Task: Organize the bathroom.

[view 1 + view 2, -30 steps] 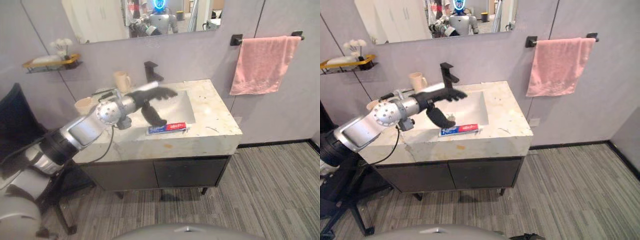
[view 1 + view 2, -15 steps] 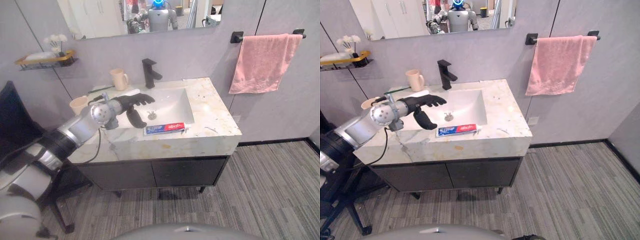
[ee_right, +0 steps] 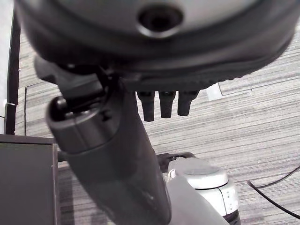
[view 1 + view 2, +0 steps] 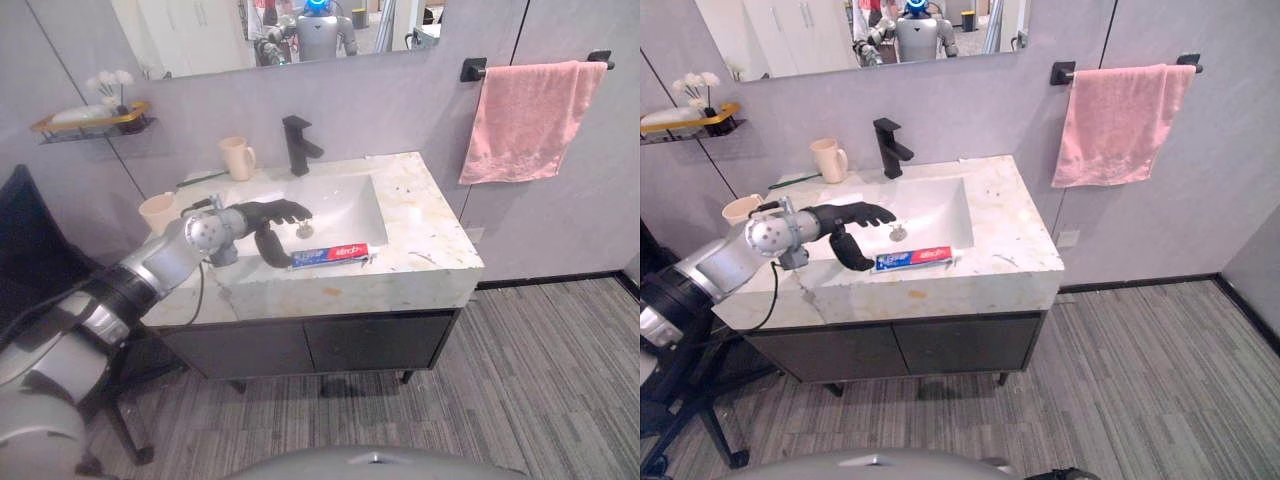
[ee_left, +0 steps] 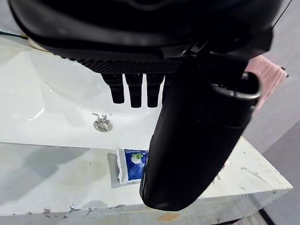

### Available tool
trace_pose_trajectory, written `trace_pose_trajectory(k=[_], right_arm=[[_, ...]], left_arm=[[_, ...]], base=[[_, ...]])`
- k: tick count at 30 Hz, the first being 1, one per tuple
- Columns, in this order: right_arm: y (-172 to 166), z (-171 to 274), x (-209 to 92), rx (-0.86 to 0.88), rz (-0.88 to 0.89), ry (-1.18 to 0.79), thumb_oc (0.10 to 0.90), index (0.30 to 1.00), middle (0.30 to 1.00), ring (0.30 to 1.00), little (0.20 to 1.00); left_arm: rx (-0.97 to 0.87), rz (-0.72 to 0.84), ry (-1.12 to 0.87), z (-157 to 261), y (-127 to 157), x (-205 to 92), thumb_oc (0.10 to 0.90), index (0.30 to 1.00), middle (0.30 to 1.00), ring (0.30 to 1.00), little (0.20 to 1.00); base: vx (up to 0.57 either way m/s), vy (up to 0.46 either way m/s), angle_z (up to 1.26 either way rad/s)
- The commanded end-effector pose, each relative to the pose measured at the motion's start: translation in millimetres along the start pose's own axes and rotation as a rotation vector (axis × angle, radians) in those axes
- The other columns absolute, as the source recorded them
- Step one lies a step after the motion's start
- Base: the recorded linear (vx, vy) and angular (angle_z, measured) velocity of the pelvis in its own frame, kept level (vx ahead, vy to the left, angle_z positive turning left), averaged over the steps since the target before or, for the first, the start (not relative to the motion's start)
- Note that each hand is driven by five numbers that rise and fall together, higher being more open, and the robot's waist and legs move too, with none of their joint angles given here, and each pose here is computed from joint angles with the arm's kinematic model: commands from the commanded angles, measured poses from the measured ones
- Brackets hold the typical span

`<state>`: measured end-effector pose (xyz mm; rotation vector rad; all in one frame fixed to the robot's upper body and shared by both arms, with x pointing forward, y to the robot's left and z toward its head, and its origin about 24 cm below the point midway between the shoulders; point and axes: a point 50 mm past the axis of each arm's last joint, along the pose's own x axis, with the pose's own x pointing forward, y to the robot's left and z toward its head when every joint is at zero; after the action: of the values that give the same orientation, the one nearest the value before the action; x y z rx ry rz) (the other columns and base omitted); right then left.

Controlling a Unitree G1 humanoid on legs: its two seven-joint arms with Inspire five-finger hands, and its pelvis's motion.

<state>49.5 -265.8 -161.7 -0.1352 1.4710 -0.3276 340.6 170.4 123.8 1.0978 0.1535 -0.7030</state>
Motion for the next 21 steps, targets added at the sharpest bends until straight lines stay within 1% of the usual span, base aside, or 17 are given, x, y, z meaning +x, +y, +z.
trace_pose_trajectory(k=[1, 10, 17, 21], right_arm=[[-9.2, 30.9, -2.4, -0.074, -0.043, -0.067, 0.800, 0.900, 0.900, 0.900, 0.900], [-8.8, 28.5, -2.1, -0.080, -0.039, -0.065, 0.800, 0.900, 0.900, 0.900, 0.900], [-9.0, 26.7, -1.9, -0.080, -0.038, -0.063, 0.800, 0.900, 0.900, 0.900, 0.900], [-9.0, 25.4, -1.7, -0.075, -0.038, -0.061, 0.800, 0.900, 0.900, 0.900, 0.900]], left_arm=[[0.065, 0.218, -0.046, 20.2, 60.7, -15.0, 0.800, 0.900, 0.900, 0.900, 0.900], [0.106, 0.242, -0.002, 12.4, 54.4, -10.8, 0.800, 0.900, 0.900, 0.900, 0.900], [0.142, 0.219, 0.055, 3.2, 47.1, -8.6, 0.800, 0.900, 0.900, 0.900, 0.900], [0.163, 0.229, 0.068, 0.7, 48.3, -9.8, 0.800, 0.900, 0.900, 0.900, 0.900]], base=[[0.00, 0.000, 0.00], [0.00, 0.000, 0.00], [0.00, 0.000, 0.00], [0.00, 0.000, 0.00]])
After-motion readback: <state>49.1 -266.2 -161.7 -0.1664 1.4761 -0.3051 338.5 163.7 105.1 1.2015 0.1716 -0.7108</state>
